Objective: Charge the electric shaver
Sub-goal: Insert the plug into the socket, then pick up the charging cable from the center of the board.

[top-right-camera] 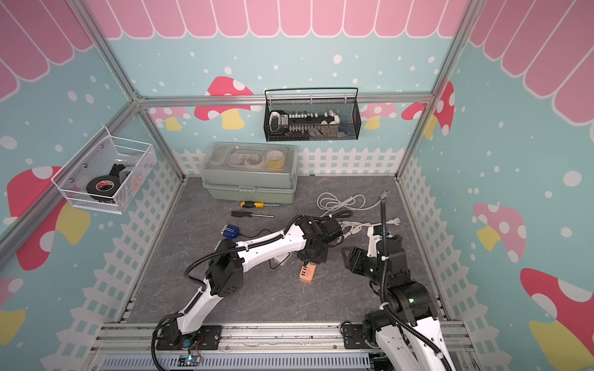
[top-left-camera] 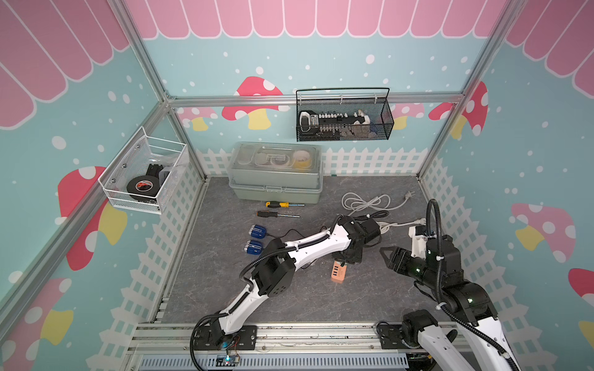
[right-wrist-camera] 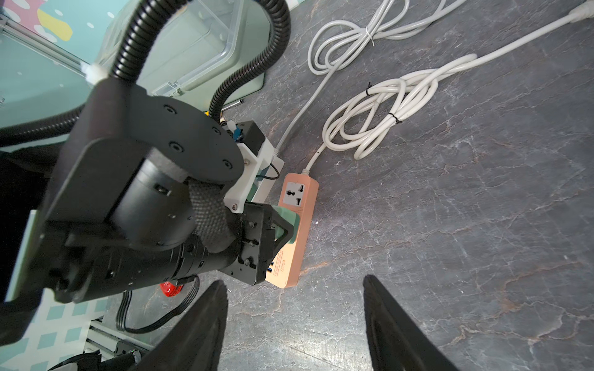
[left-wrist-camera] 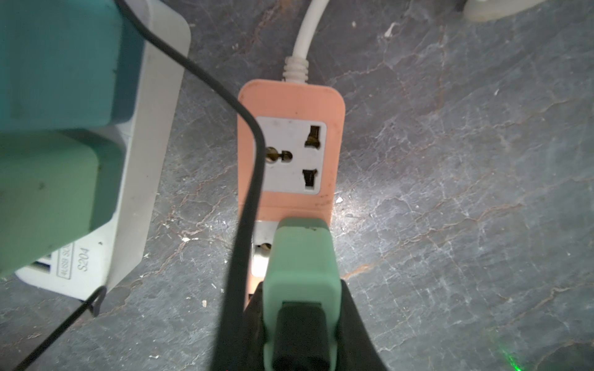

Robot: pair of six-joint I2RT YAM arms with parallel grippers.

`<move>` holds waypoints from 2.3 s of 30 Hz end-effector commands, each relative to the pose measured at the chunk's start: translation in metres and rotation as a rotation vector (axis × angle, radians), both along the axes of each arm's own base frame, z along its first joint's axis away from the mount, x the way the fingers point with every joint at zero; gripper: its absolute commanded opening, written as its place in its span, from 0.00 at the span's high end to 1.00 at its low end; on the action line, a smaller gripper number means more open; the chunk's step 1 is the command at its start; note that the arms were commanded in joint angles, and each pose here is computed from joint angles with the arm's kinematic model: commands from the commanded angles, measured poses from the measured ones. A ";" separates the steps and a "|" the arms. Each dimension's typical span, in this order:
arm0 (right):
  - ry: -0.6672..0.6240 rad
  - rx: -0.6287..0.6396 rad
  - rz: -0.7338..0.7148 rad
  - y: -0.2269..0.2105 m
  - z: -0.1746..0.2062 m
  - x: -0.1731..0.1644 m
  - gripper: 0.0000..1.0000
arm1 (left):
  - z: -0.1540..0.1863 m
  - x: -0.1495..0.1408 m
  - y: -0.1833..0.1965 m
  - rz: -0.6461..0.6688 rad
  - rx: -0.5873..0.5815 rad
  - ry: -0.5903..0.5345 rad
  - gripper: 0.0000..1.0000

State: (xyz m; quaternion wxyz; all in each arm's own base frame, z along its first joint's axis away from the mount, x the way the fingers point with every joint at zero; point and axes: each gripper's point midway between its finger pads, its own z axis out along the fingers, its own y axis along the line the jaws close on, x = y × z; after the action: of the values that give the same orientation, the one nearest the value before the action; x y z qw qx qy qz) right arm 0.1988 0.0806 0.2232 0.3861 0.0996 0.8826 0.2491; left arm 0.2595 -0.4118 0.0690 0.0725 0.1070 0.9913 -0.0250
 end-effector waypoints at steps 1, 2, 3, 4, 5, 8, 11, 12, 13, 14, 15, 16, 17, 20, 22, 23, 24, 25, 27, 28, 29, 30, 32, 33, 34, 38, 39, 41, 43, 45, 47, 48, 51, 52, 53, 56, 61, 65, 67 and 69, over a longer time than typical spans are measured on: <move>-0.005 0.006 0.007 0.002 0.000 -0.002 0.34 | -0.056 -0.008 0.019 -0.004 0.136 0.081 1.00; -0.004 0.006 0.006 0.001 0.001 -0.002 0.34 | -0.056 -0.007 0.019 -0.003 0.134 0.084 1.00; -0.003 0.003 0.006 0.001 0.000 -0.002 0.34 | -0.054 -0.008 0.018 -0.006 0.129 0.081 1.00; -0.003 -0.002 0.003 0.000 0.000 -0.002 0.34 | -0.048 -0.006 0.017 -0.007 0.121 0.069 1.00; -0.004 -0.008 0.003 0.000 0.001 -0.001 0.33 | -0.040 -0.003 0.016 -0.008 0.109 0.053 0.95; 0.001 -0.024 0.004 -0.001 0.001 0.000 0.32 | -0.005 0.005 0.010 -0.014 0.047 -0.003 0.69; 0.007 -0.041 0.004 -0.002 0.003 0.003 0.32 | 0.030 0.009 0.003 -0.020 -0.031 -0.037 0.56; 0.006 -0.045 0.002 -0.003 0.005 0.003 0.32 | 0.040 0.010 0.002 -0.022 -0.053 -0.044 0.53; 0.003 -0.053 0.000 -0.004 0.007 0.004 0.31 | 0.048 0.010 0.000 -0.023 -0.075 -0.047 0.51; -0.003 -0.060 0.000 -0.004 0.010 0.005 0.31 | 0.057 0.010 -0.002 -0.025 -0.098 -0.049 0.50; -0.010 -0.066 -0.003 -0.005 0.013 0.006 0.31 | 0.064 0.010 -0.003 -0.027 -0.114 -0.055 0.49; -0.014 -0.076 -0.002 -0.006 0.015 0.007 0.31 | 0.071 0.010 -0.004 -0.030 -0.132 -0.058 0.48; -0.017 -0.087 -0.001 -0.007 0.018 0.008 0.30 | 0.078 0.010 -0.005 -0.035 -0.149 -0.062 0.47; -0.034 -0.111 0.004 -0.008 0.026 0.013 0.30 | 0.095 0.010 -0.004 -0.046 -0.181 -0.081 0.44; -0.046 -0.115 0.005 -0.007 0.032 0.017 0.31 | 0.104 0.011 -0.001 -0.042 -0.201 -0.087 0.44; -0.052 -0.114 0.007 -0.007 0.034 0.019 0.31 | 0.110 0.011 0.001 -0.042 -0.214 -0.091 0.44; -0.056 -0.114 0.007 -0.006 0.036 0.021 0.31 | 0.114 0.012 0.003 -0.040 -0.225 -0.095 0.44; -0.063 -0.112 0.007 -0.005 0.040 0.024 0.32 | 0.121 0.013 0.006 -0.035 -0.239 -0.103 0.44; -0.080 -0.112 0.008 -0.004 0.045 0.030 0.33 | 0.132 0.016 0.013 -0.018 -0.268 -0.121 0.44; -0.088 -0.116 0.018 -0.002 0.048 0.033 0.34 | 0.139 0.017 0.019 -0.006 -0.287 -0.130 0.44; -0.096 -0.125 0.023 -0.001 0.052 0.038 0.35 | 0.144 0.018 0.025 0.010 -0.304 -0.136 0.44; -0.100 -0.137 0.039 0.002 0.055 0.042 0.36 | 0.148 0.020 0.032 0.030 -0.314 -0.143 0.44; -0.101 -0.172 0.084 0.012 0.062 0.053 0.39 | 0.156 0.023 0.055 0.094 -0.341 -0.154 0.46; -0.100 -0.196 0.109 0.018 0.065 0.056 0.39 | 0.154 0.024 0.068 0.131 -0.342 -0.149 0.47; -0.093 -0.231 0.145 0.029 0.065 0.060 0.39 | 0.153 0.026 0.085 0.186 -0.350 -0.139 0.47; -0.082 -0.341 0.324 0.096 0.061 0.070 0.41 | 0.115 0.022 0.163 0.453 -0.394 -0.047 0.52; -0.060 -0.348 0.355 0.111 0.056 0.073 0.41 | 0.105 0.021 0.181 0.516 -0.405 -0.032 0.53; -0.017 -0.372 0.426 0.147 0.045 0.077 0.42 | 0.086 0.016 0.222 0.658 -0.426 -0.007 0.54; -0.002 -0.423 0.480 0.177 0.039 0.082 0.43 | 0.074 0.012 0.253 0.767 -0.469 0.007 0.56; 0.033 -0.430 0.505 0.200 0.030 0.087 0.44 | 0.068 0.009 0.278 0.842 -0.484 0.000 0.57; 0.102 -0.398 0.500 0.217 0.013 0.092 0.47 | 0.067 0.005 0.290 0.861 -0.498 0.001 0.58; 0.134 -0.385 0.503 0.224 0.004 0.094 0.48 | 0.066 0.003 0.294 0.871 -0.496 0.004 0.58; 0.254 -0.365 0.493 0.245 -0.028 0.100 0.52 | 0.061 -0.012 0.309 0.921 -0.485 0.019 0.58; 0.295 -0.360 0.494 0.253 -0.040 0.101 0.52 | 0.059 -0.018 0.317 0.949 -0.481 0.023 0.58; 0.326 -0.357 0.495 0.262 -0.049 0.103 0.53 | 0.056 -0.025 0.323 0.976 -0.478 0.026 0.58; 0.415 -0.403 0.491 0.286 -0.076 0.105 0.56 | 0.054 -0.039 0.340 1.054 -0.491 0.025 0.58; 0.637 -0.551 0.408 0.290 -0.121 0.094 0.61 | 0.063 -0.047 0.345 1.082 -0.506 -0.001 0.60; 0.716 -0.550 0.328 0.291 -0.146 0.092 0.62 | 0.069 -0.053 0.344 1.083 -0.524 0.000 0.61; 0.720 -0.548 0.302 0.293 -0.152 0.095 0.62 | 0.074 -0.055 0.344 1.080 -0.530 -0.009 0.61; 0.718 -0.537 0.280 0.295 -0.157 0.099 0.62 | 0.076 -0.057 0.344 1.078 -0.535 -0.014 0.62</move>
State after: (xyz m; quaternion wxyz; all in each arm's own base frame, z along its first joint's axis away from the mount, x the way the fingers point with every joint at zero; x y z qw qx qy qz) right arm 0.2956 0.3838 0.0595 0.0310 -0.0857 0.9955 0.0268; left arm 0.2089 -0.0687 0.1393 0.1086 -0.4215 0.8707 -0.2291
